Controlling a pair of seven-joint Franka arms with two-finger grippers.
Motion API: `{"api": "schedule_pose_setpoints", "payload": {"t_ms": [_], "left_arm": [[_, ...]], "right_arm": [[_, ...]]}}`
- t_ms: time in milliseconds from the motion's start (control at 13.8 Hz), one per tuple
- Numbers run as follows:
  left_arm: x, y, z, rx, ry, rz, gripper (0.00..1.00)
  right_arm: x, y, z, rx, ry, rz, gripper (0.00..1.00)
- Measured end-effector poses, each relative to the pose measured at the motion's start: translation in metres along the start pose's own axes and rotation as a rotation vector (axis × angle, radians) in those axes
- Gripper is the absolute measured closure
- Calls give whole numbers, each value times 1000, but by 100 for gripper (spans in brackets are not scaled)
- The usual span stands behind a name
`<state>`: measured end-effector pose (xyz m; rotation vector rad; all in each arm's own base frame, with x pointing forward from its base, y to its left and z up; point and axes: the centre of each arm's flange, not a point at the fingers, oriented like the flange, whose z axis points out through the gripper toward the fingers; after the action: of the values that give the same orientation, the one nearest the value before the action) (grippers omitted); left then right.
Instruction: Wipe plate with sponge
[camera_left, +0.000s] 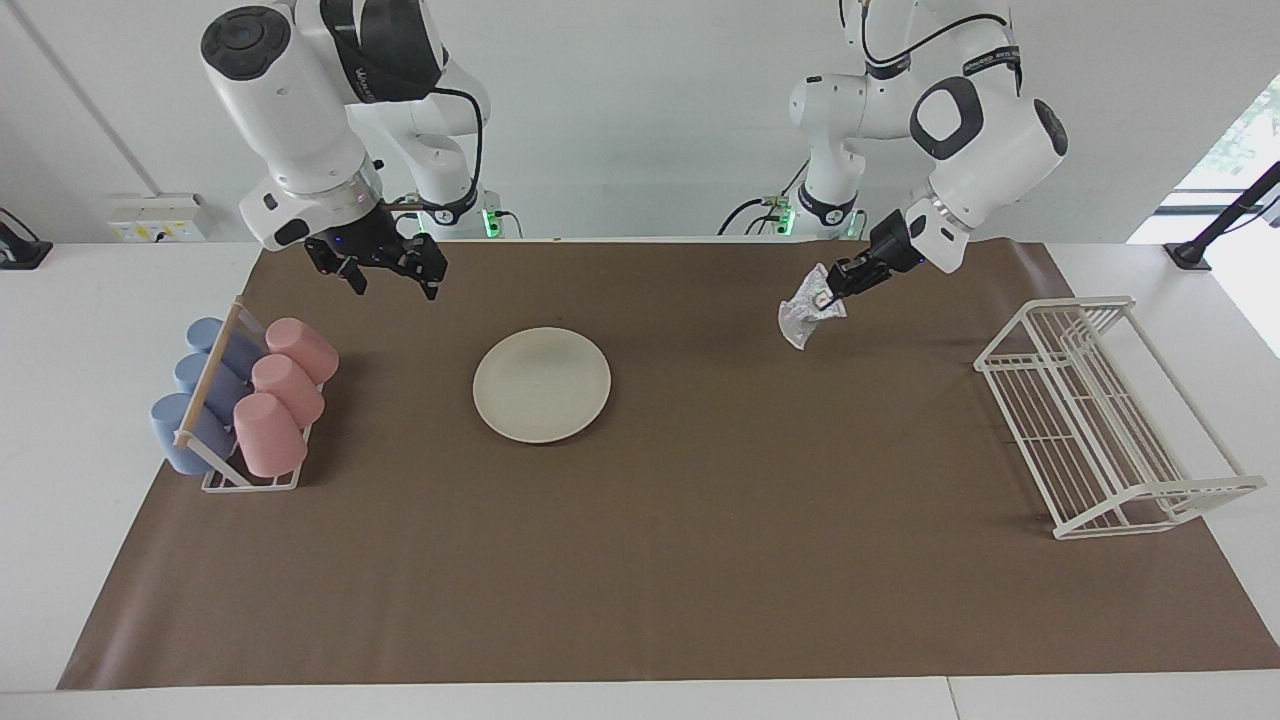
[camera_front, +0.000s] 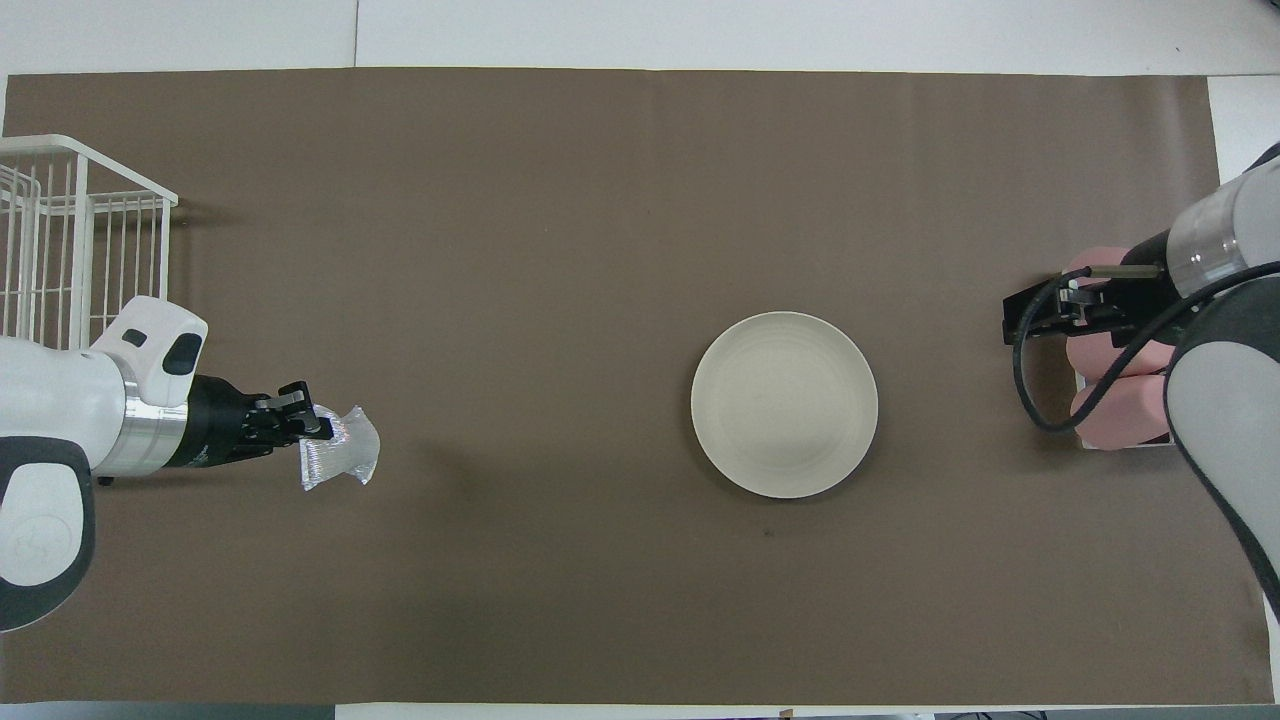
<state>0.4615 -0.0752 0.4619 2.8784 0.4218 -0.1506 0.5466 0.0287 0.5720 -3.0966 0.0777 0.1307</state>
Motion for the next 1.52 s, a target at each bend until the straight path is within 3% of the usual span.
{"api": "schedule_pose_setpoints", "payload": {"t_ms": [290,435,580,1014,1232,1522], "left_arm": [[22,-6,-43,337,28,102,95],[32,-8,-61,540,65,145,95],[38,-8,-72,675,102,167,95],[61,-31,-82,900,172,181,95],[82,-34,-60,1015,177,230,95],[110,-33,-26,1109,199,316,95]], "right_arm": [[-4,0,-3,0,-12,-15,0],[-6,-4,-6,-1,-3,-36,0],[-5,1,-9,-29,8,-93,0],[-2,37,-12,-33,13,-56,0],[-1,39,-17,-32,23,-52,0],[-1,38,-30,-32,50,-53,0]]}}
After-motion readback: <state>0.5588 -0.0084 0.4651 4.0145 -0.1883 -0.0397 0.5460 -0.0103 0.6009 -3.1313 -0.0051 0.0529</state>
